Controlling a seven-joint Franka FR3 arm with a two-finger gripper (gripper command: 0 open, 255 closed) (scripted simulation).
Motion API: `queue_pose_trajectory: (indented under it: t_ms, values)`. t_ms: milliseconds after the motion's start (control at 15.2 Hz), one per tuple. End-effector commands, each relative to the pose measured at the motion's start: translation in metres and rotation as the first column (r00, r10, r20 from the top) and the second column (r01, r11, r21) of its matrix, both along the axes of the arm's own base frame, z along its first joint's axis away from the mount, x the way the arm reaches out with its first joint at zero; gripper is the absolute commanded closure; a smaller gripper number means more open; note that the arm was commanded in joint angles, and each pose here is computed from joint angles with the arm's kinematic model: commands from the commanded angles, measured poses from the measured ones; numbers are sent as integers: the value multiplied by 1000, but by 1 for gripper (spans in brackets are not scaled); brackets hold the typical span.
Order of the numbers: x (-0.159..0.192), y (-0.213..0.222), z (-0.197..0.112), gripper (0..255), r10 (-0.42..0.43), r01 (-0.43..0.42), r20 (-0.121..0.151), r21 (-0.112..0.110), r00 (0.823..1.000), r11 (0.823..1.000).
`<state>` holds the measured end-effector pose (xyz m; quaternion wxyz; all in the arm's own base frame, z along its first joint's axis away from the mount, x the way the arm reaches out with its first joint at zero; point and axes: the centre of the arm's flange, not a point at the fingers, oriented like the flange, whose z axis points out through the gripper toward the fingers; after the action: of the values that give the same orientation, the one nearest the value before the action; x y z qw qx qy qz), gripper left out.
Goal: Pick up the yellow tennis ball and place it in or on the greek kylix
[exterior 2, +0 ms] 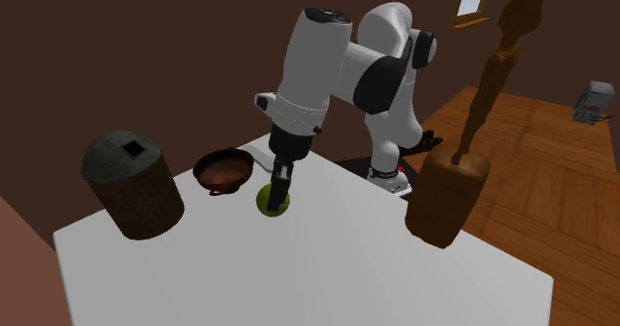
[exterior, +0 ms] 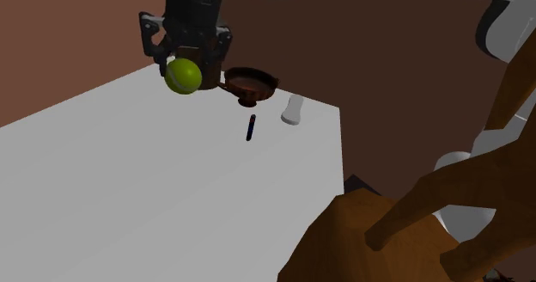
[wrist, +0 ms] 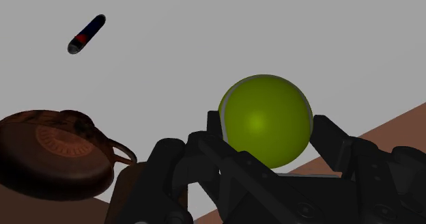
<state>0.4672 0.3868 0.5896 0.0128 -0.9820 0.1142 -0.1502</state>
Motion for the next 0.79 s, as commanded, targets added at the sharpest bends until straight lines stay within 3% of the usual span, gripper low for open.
queue_pose_trajectory:
  t_ms: [0, 726]
  values:
    - [11, -21, 1, 255, 1, -1, 0, 0, 1000, 1000]
    - [68, -155, 9, 255, 1, -1, 0, 0, 1000, 1000]
